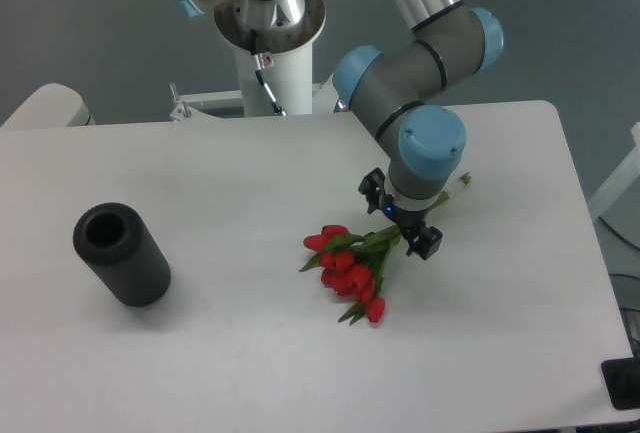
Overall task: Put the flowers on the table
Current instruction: 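Open the gripper to release the tulip stems, then lift the open gripper up and away from the tulips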
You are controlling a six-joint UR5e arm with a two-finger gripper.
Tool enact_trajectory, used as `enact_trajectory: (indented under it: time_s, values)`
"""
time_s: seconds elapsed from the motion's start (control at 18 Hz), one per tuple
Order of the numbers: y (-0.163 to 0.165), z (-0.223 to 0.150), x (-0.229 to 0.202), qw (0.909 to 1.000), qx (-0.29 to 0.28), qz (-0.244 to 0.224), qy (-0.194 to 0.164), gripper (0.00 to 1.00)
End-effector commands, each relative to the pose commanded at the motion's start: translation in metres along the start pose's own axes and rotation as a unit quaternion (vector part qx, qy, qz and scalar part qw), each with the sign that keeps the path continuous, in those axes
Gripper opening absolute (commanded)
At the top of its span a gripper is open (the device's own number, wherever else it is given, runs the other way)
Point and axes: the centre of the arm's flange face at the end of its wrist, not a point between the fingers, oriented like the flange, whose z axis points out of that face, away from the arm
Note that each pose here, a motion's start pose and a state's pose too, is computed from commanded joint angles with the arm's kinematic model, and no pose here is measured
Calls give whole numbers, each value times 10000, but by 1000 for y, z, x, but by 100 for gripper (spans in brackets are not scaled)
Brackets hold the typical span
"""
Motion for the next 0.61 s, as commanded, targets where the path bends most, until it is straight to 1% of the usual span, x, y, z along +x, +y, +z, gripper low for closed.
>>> enact_trajectory:
  time_s: [0.22, 0.33, 0.61]
  values:
    - [-9, -18, -16, 9994, 14, 283, -214, 100]
    - [-19, -28, -26, 9985, 12, 443, -322, 100]
    - [-45, -45, -46, 9967, -8, 625, -525, 100]
